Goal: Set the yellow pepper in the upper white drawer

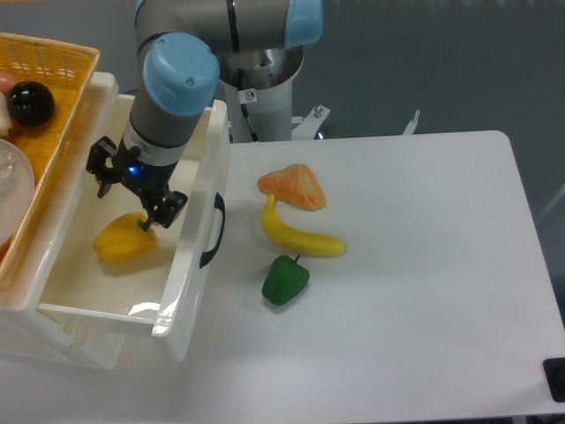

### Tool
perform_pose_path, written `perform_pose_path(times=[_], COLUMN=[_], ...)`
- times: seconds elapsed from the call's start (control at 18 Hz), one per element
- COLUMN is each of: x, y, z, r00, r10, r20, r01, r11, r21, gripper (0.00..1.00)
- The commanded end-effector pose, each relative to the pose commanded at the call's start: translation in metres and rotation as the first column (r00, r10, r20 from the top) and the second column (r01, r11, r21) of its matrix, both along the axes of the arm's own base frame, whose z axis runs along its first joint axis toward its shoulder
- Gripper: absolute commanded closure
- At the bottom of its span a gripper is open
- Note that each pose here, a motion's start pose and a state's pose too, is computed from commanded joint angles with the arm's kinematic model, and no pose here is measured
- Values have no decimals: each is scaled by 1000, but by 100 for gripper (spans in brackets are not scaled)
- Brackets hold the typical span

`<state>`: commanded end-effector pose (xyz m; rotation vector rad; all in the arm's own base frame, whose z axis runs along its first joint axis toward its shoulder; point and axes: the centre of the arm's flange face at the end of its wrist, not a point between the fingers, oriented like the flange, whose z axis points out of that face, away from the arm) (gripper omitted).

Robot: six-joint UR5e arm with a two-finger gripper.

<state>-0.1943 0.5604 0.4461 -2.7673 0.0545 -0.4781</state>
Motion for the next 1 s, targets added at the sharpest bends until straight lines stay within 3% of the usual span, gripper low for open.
perform_pose_path(times=[0.28, 0.56, 1.0], x=[-24, -64, -138], y=[-9, -38, -97], z=[14, 38, 65], r00=[999, 992, 959], r10=[43, 129, 284], r20=[-4, -7, -12], r01=[-43, -128, -279], r11=[998, 988, 948], r21=[34, 85, 153], gripper=[6, 1, 0])
